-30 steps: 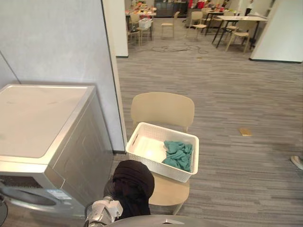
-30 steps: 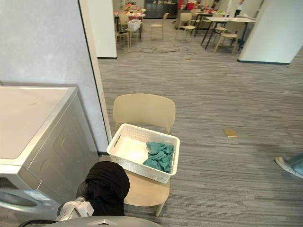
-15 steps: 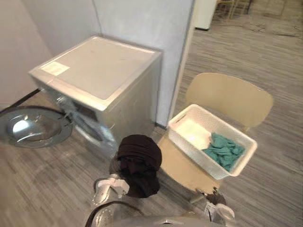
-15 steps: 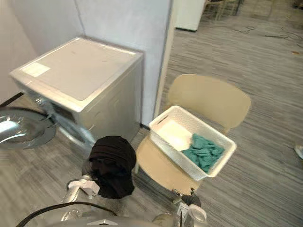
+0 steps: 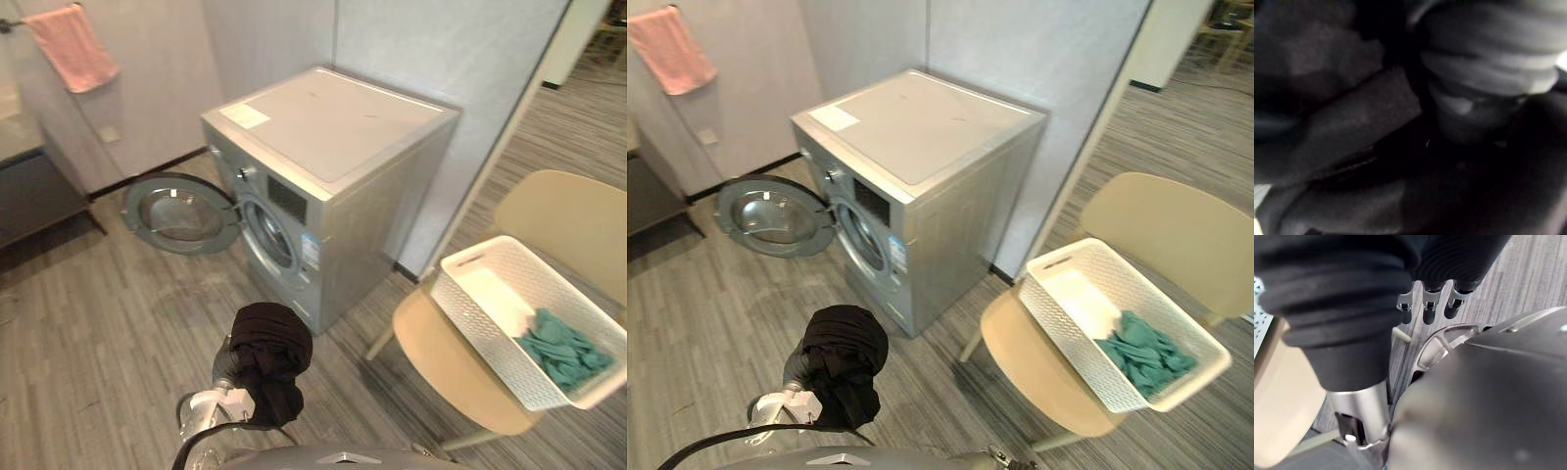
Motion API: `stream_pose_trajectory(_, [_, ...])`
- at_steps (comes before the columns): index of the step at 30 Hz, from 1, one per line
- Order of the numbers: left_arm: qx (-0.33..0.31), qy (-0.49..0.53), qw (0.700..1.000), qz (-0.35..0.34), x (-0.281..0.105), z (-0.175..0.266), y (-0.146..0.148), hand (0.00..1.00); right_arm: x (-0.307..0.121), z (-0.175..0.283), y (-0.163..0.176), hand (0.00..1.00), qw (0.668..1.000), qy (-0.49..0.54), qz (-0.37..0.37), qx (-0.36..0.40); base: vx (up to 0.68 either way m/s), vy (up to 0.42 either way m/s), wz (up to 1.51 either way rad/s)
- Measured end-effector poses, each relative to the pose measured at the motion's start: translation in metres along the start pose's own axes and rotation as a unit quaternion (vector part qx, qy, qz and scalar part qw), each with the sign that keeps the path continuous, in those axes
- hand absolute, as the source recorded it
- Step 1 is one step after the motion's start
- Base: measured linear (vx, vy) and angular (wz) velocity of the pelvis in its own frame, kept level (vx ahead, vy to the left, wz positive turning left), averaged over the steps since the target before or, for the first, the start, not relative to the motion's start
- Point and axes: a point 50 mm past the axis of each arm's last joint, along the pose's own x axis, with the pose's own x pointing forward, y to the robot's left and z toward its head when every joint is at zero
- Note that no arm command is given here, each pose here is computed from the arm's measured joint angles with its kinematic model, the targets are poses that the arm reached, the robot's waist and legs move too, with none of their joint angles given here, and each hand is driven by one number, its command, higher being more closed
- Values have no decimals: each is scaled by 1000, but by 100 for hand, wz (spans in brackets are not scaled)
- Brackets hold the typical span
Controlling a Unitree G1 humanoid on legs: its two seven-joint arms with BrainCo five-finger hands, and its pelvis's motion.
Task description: Pick up the laundry basket with both hands and put the clothes into the washing machine.
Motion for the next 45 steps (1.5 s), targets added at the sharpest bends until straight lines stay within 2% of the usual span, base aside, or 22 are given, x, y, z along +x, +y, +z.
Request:
stream_pose_trajectory(5, [7, -14, 998, 55, -6, 6, 22, 100, -10, -6, 32, 0, 998, -16, 49, -23, -44, -80, 33])
stream_pose_trajectory(7, [15, -12, 999, 45, -3, 7, 18, 100, -13, -14, 39, 0, 998, -7, 59, -9, -49, -142, 46])
stream_pose_trajectory(11, [0, -14, 1000, -2, 0, 5, -9, 100, -16, -40, 9, 0, 999, 30, 15, 31, 89, -116, 107])
stream_pose_trajectory(14, [0, -27, 999, -20, 7, 12, -18, 100, -19, -51, 2, 0, 998, 47, 6, 39, 92, -2, 92])
stream_pose_trajectory(16, [-4, -29, 999, -20, 6, 12, -19, 100, -15, -38, 4, 0, 999, 28, 10, 36, 43, 3, 43])
stream_pose_trajectory(21, [-6, -54, 999, -1, -1, 23, -10, 100, -10, -8, 12, 0, 999, -18, 34, 23, -110, 30, -6])
stream_pose_trajectory(26, [-10, -62, 997, 47, -5, 26, 9, 100, -13, 11, 38, 0, 996, -53, 75, -1, 16, 87, -40])
stream_pose_trajectory(29, [-18, -41, 997, 61, -4, 15, 12, 100, -12, 10, 37, 0, 996, -47, 72, -5, 245, 394, -42])
stream_pose_trajectory(32, [-13, 12, 994, 106, -11, -8, 32, 100, -7, -8, 35, 0, 998, 3, 63, 1, 432, 556, -52])
stream_pose_trajectory(33, [6, 21, 994, 106, -9, -8, 39, 100, -10, -22, 39, 0, 997, 28, 67, 5, 533, 567, -4])
stream_pose_trajectory(38, [55, 5, 995, 80, 1, 11, 44, 100, -10, -34, 25, 0, 997, 51, 37, 46, 373, 380, -20])
stream_pose_trajectory(41, [60, -6, 995, 84, 3, 18, 46, 100, -10, -32, 26, 0, 997, 44, 40, 55, 243, 215, -66])
stream_pose_trajectory(45, [49, -31, 996, 61, 8, 26, 30, 100, -12, -19, 26, 0, 997, 8, 53, 54, 164, 24, -85])
